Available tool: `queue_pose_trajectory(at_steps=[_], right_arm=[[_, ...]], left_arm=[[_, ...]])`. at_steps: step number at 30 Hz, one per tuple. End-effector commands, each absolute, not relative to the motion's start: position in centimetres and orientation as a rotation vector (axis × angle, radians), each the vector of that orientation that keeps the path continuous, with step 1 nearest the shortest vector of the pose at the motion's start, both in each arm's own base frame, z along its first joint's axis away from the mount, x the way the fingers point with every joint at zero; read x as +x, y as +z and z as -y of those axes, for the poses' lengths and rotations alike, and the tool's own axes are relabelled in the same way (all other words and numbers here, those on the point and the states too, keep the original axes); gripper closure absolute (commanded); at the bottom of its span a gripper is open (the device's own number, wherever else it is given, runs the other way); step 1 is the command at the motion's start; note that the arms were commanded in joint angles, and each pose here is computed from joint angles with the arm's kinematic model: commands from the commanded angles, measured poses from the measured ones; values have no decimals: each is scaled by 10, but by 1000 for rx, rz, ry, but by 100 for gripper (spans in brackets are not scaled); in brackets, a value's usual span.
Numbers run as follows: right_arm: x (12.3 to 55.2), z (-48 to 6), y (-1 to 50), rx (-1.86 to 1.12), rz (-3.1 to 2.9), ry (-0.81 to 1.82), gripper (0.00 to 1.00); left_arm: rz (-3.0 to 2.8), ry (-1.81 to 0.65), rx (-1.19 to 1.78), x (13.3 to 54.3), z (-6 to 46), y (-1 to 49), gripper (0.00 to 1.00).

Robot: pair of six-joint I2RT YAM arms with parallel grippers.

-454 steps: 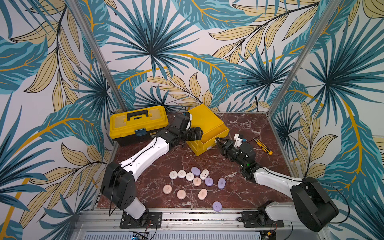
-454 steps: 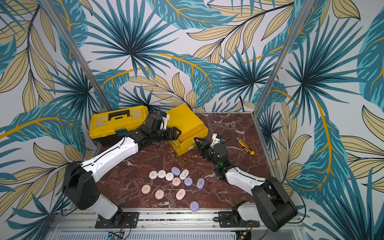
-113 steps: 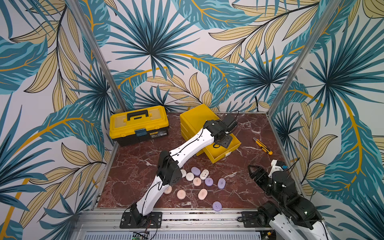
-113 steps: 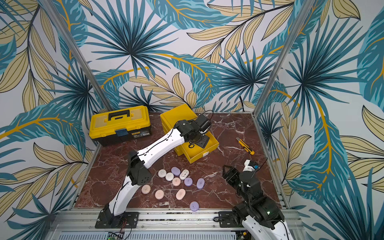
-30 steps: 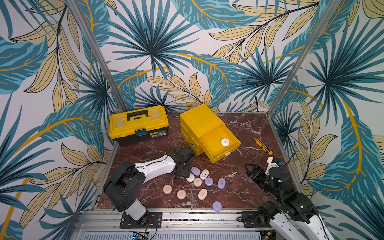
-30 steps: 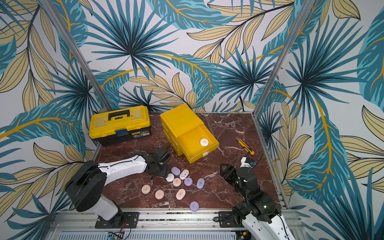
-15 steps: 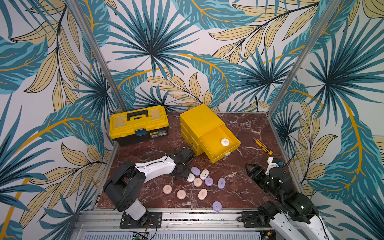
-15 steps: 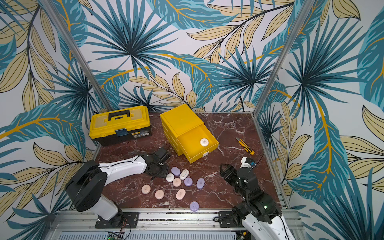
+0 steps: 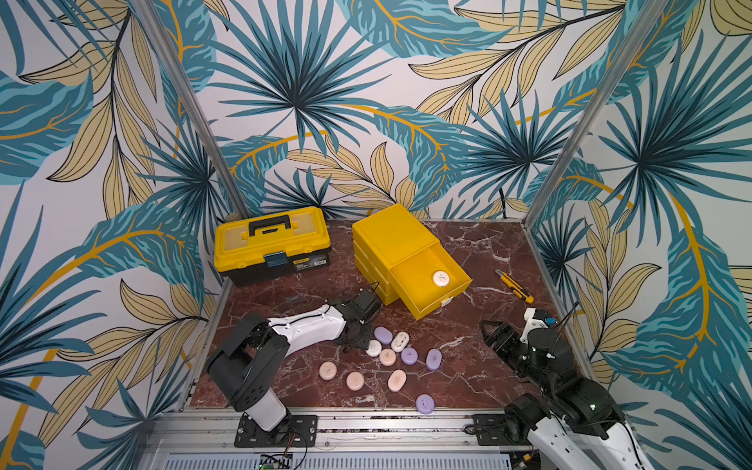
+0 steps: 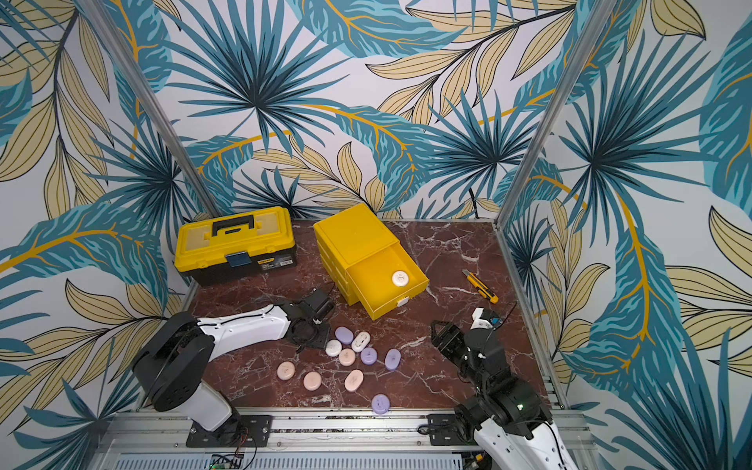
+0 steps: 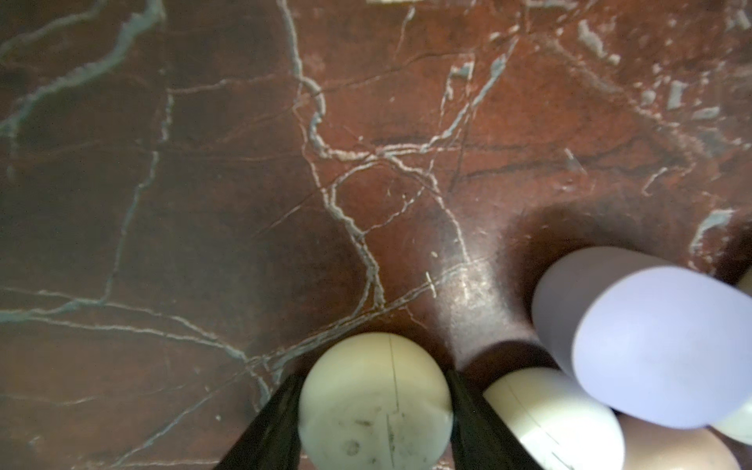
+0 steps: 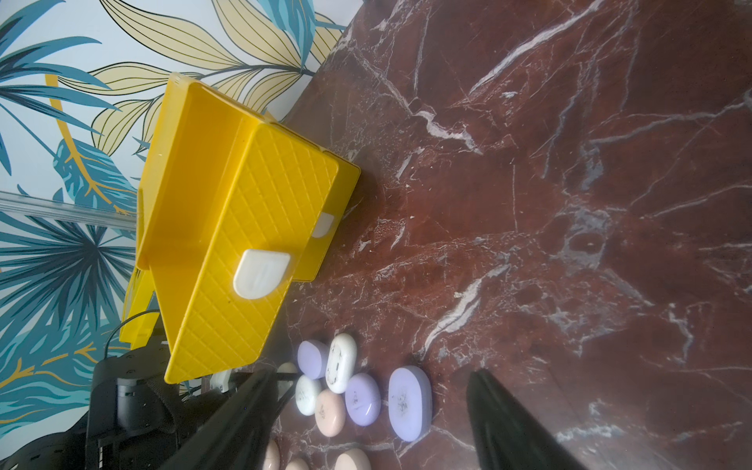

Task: Put the bluetooth earphones in the drawer according to color
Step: Pick up the Bluetooth earphone from the center of the board.

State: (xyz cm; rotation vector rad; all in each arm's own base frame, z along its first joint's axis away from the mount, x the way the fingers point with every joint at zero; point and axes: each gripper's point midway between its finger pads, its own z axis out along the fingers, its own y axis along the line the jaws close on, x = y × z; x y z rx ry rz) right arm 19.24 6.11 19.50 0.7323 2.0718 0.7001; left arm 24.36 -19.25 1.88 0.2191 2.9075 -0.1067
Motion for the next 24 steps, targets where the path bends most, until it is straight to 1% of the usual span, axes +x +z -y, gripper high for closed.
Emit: queue_pose_trajectory(at_steps=[1, 6, 14, 20, 24], right_arm=[[192, -61, 193, 736, -2071, 707, 22], [191, -61, 192, 739, -2071, 709, 22], [191, -60, 193, 739, -2064, 708, 22], [192, -59, 195, 744, -2056, 704, 22], [192, -58, 196, 748, -2052, 697, 22]], left_arm=[[-2933, -75, 218, 239, 186, 8, 42], [-2920, -72, 220, 239, 185, 15, 48], [-2856, -107, 229, 243, 184, 50, 52], [-2753, -76, 240, 246, 174, 105, 54], [-2650, -104, 258, 246, 172, 158, 54]])
